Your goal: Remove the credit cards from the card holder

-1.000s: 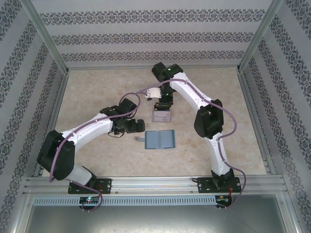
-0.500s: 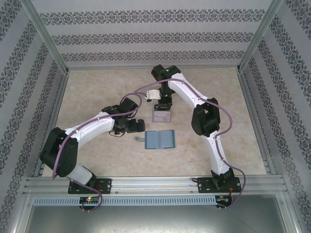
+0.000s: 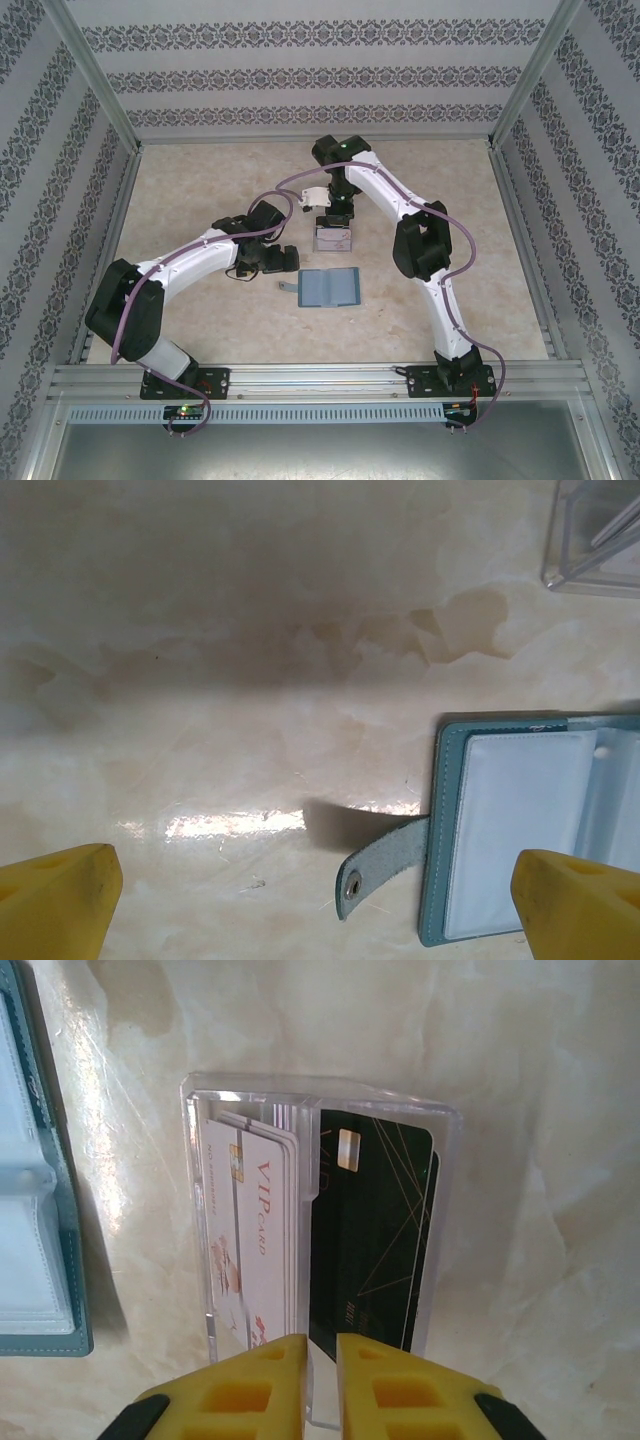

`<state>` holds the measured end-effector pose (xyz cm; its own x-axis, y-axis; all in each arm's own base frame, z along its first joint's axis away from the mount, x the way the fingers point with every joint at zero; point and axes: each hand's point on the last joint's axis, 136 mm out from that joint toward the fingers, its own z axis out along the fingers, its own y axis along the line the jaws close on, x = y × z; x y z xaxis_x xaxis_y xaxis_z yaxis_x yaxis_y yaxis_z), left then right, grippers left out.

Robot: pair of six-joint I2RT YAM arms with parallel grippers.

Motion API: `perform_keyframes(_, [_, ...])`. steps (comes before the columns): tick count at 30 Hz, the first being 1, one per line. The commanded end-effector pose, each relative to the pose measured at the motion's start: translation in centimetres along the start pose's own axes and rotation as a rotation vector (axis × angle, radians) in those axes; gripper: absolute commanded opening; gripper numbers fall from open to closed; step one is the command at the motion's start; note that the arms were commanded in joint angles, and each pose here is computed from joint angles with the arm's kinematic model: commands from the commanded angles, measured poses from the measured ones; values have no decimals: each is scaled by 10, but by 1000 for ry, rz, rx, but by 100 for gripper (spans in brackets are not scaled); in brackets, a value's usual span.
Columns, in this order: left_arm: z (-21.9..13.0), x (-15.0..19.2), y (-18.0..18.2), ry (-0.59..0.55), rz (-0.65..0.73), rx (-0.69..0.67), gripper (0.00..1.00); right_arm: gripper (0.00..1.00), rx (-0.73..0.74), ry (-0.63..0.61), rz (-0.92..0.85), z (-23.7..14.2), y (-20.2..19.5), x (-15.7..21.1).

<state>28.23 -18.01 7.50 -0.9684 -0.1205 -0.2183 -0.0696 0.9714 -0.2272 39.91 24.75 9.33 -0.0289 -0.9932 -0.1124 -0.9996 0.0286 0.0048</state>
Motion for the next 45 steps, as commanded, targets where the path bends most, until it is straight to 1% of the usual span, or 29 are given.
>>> perform_keyframes(1, [-5, -5, 4, -1, -4, -24, 100, 17, 37, 3, 14, -5, -11, 1])
perform_keyframes(4, [-4, -5, 6, -5, -2, -30, 100, 18, 56, -7, 25, -10, -14, 0])
perform_keyframes(5, [-4, -7, 6, -10, 2, -34, 100, 20, 67, -13, 34, -12, -16, 0])
perform_keyframes(9, [-5, -13, 13, -36, 7, -61, 100, 30, 124, -49, 90, -19, -24, 0])
perform_keyframes(11, [-6, -17, 16, -54, 12, -74, 100, 38, 158, -71, 109, -20, -26, 1])
perform_keyframes(13, [-7, -22, 19, -71, 16, -82, 100, 51, 179, -87, 121, -20, -25, 1])
perform_keyframes(14, [-7, -24, 20, -80, 21, -83, 100, 72, 188, -98, 124, -21, -24, 1])
perform_keyframes(15, [-6, -26, 22, -89, 22, -86, 100, 97, 197, -111, 131, -22, -23, 0])
perform_keyframes(22, [-2, -40, 32, -132, 29, -108, 100, 98, 240, -174, 220, -25, -13, 5])
perform_keyframes(27, [1, -56, 39, -177, 37, -130, 100, 98, 292, -257, 330, -29, -6, 8])
perform_keyframes(29, [2, -64, 45, -198, 43, -160, 100, 98, 325, -300, 386, -34, -6, 8])
perform_keyframes(35, [-9, -86, 73, -299, 71, -326, 100, 98, 447, -415, 581, -41, -5, 26])
perform_keyframes(38, [-18, -95, 91, -353, 89, -428, 100, 98, 524, -432, 676, -41, -8, 47])
perform_keyframes(42, [-34, -106, 123, -429, 94, -604, 100, 98, 618, -457, 817, -39, -11, 82])
perform_keyframes(45, [-42, -109, 140, -467, 82, -683, 100, 98, 690, -498, 927, -40, -13, 110])
